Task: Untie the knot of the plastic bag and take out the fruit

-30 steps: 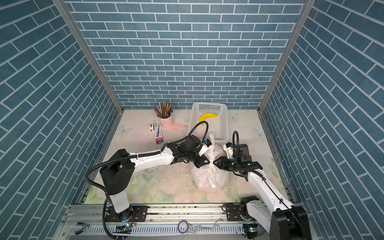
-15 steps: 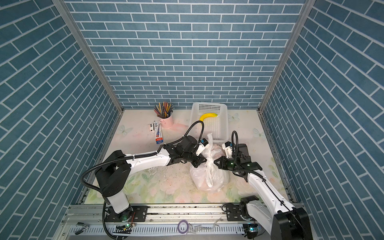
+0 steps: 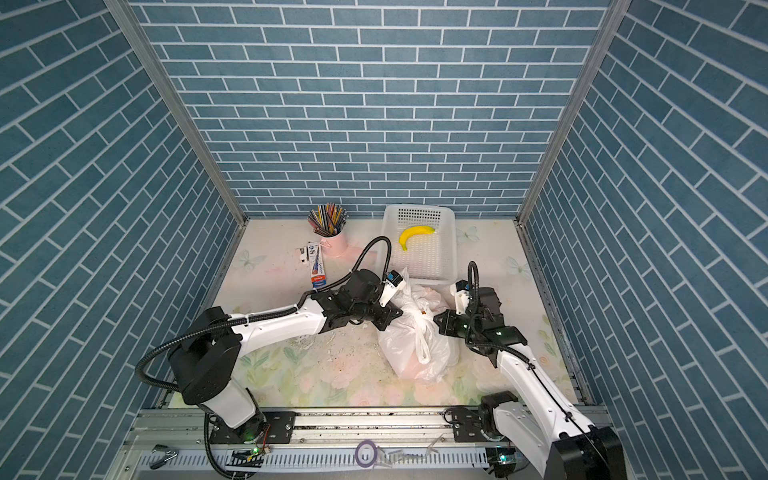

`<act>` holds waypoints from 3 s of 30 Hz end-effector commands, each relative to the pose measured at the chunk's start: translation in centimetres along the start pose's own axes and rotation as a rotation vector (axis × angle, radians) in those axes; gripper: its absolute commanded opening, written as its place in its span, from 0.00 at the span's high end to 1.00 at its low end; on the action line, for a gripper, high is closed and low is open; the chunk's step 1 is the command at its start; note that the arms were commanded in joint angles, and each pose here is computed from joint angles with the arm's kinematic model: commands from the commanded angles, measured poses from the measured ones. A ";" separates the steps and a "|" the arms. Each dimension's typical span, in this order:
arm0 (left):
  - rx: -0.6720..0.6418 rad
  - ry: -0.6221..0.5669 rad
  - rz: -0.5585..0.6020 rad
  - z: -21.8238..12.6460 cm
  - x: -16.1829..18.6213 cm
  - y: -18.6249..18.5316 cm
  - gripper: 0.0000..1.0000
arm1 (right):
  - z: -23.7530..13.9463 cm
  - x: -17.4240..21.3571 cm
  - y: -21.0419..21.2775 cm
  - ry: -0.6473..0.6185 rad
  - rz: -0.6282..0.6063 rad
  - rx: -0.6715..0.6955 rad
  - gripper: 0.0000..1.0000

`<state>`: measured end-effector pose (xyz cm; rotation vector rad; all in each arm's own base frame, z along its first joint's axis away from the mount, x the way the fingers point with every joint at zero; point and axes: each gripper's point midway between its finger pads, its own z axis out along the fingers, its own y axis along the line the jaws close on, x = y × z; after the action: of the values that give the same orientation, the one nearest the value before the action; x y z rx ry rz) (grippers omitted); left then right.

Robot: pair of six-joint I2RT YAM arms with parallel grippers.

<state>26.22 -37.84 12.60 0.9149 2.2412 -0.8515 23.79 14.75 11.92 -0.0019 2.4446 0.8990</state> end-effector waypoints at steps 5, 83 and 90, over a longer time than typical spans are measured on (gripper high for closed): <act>-0.147 -0.016 -0.066 -2.0 0.4 3.9 1.00 | -1.0 0.2 -4.1 -0.051 0.066 0.213 1.00; -0.052 -0.023 0.084 -1.1 -4.4 1.7 1.00 | 4.3 -2.1 2.6 0.113 0.025 -0.143 0.77; -0.094 -0.032 0.083 -1.6 -4.3 2.3 1.00 | 3.5 -3.4 2.3 0.025 0.002 -0.097 1.00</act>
<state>29.61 -37.91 14.43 0.9786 2.2116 -0.7430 27.13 18.35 11.02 -0.0414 2.4964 1.0689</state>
